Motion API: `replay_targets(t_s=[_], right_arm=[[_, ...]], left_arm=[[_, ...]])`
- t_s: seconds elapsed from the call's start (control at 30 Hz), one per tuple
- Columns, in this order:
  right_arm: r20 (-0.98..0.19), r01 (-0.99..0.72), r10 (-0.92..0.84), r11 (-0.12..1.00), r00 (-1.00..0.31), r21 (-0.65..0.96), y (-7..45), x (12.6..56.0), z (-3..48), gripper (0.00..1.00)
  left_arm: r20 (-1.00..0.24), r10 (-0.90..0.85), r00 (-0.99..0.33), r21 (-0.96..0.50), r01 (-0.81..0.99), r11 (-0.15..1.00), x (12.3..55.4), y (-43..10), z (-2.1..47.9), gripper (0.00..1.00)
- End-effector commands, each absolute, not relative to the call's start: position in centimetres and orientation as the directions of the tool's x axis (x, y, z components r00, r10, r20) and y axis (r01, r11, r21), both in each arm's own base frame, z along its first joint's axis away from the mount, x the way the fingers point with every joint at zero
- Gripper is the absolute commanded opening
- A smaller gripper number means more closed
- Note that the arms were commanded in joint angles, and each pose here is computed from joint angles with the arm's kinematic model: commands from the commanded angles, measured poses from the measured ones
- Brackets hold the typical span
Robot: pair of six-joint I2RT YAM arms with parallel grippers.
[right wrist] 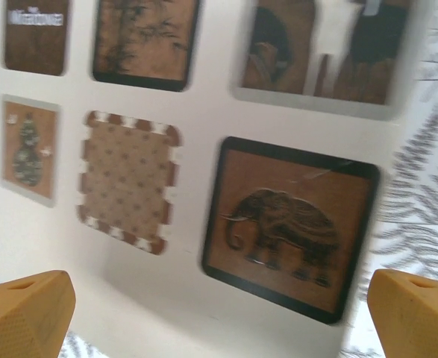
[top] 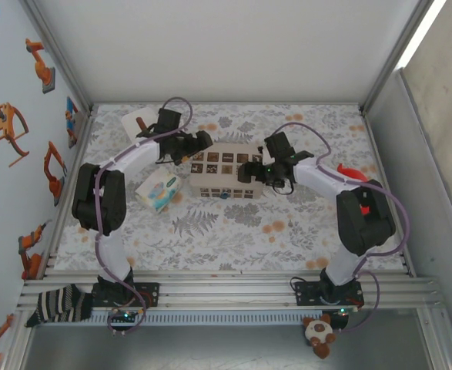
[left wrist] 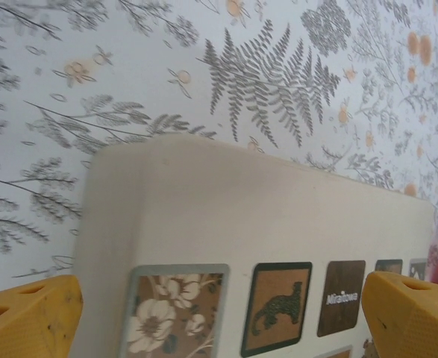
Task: Unlock the padlock with the key
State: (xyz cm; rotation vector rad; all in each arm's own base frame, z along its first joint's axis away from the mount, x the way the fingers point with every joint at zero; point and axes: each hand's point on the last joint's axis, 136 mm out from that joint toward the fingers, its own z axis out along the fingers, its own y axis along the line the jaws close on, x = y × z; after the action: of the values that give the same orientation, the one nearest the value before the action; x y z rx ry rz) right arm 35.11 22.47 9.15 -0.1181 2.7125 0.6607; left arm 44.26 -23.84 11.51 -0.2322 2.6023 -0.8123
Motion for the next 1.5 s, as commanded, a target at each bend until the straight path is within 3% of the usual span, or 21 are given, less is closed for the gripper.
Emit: replay_targets(t_s=[0.0, 0.13, 0.27, 0.37, 0.67, 1.47], right_arm=[[-0.402, -0.134, -0.019, 0.956, -0.915, 0.259, 18.6, 34.0, 10.8, 0.99], [-0.386, -0.105, -0.042, 0.984, -0.921, 0.144, 15.0, 30.8, 11.9, 0.91], [-0.286, -0.072, -0.05, 0.995, -0.957, 0.067, 11.7, 26.2, 10.7, 0.71], [-0.209, -0.051, -0.039, 0.998, -0.977, 0.049, 10.2, 23.4, 8.8, 0.67], [-0.087, -0.054, -0.051, 0.998, -0.995, 0.028, 10.1, 22.2, 4.7, 0.53], [0.006, -0.144, -0.144, 0.989, -0.99, 0.023, 11.5, 22.3, 1.6, 0.43]], left_arm=[[-0.404, -0.274, -0.873, -0.526, -0.023, 0.85, 43.7, -21.2, 14.1, 0.96], [-0.482, -0.264, -0.836, -0.501, 0.015, 0.865, 41.7, -19.6, 17.0, 0.96], [-0.539, -0.257, -0.802, -0.502, 0.061, 0.862, 38.3, -18.8, 19.1, 0.96], [-0.578, -0.254, -0.776, -0.479, 0.07, 0.875, 35.7, -17.6, 19.6, 0.96], [-0.583, -0.288, -0.76, -0.487, 0.042, 0.873, 31.6, -16.3, 19.1, 0.96], [-0.541, -0.285, -0.791, -0.487, 0.019, 0.873, 32.1, -17.0, 17.8, 0.96]])
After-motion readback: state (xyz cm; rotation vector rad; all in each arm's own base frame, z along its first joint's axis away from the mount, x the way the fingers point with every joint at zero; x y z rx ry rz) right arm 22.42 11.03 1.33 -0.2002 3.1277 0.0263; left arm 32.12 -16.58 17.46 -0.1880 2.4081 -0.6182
